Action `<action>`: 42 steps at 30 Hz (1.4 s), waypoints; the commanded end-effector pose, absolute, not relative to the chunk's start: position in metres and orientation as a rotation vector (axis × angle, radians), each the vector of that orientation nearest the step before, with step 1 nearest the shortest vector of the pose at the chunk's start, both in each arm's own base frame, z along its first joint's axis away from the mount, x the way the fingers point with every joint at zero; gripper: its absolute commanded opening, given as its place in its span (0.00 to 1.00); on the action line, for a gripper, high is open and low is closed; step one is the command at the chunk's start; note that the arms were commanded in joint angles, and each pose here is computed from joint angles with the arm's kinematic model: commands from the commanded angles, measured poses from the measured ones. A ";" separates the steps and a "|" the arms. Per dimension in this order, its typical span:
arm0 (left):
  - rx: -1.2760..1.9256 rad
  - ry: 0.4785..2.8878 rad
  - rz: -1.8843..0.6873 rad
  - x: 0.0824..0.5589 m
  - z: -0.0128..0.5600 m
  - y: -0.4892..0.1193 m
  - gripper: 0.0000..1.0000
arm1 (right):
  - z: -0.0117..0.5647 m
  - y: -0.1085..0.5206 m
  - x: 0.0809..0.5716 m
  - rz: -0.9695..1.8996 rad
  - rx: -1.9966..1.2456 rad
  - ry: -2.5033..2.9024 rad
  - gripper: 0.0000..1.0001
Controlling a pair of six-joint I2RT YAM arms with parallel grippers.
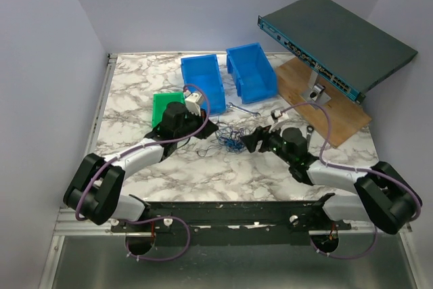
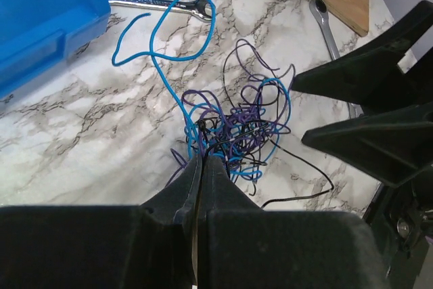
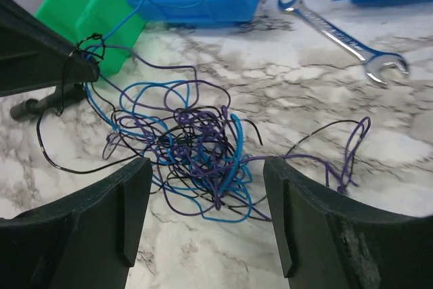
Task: Untangle the cables
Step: Untie the cable.
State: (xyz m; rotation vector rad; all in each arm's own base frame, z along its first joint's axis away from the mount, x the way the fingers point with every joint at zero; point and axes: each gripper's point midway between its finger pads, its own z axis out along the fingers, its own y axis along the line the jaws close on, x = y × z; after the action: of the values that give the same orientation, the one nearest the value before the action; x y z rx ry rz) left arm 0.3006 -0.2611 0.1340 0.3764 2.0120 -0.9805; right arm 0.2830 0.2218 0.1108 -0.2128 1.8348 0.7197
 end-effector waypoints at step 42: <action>-0.712 1.943 0.130 0.300 0.120 -0.034 0.00 | 0.101 -0.006 0.257 -0.068 1.125 1.398 0.01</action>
State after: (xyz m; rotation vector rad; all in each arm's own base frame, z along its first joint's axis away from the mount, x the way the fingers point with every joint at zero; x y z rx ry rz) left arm 0.3113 -0.0831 0.1229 -0.5277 1.9644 -0.1721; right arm 0.2761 0.0382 0.0986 1.0025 1.5573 0.1267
